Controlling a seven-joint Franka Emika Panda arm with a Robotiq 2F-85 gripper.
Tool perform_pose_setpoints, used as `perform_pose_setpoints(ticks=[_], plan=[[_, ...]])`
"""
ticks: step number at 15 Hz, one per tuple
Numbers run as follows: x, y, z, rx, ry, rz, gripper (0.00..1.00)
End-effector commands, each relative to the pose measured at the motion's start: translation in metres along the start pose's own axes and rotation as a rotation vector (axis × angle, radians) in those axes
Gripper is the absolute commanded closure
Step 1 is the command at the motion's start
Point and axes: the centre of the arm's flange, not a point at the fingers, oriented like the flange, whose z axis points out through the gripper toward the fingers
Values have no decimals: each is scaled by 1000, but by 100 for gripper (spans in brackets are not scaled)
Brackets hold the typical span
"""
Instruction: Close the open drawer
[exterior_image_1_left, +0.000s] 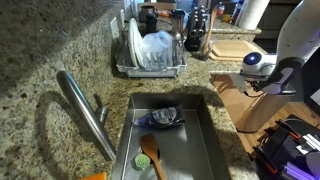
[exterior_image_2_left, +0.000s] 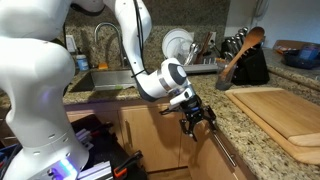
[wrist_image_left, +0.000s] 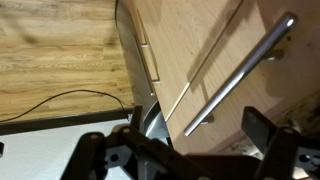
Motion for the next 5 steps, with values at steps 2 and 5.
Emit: perform_pose_setpoints(ticks=[2, 5], plan=[[-10, -2, -9, -9, -59, -36, 0], [-11, -6, -12, -11, -69, -29, 0]])
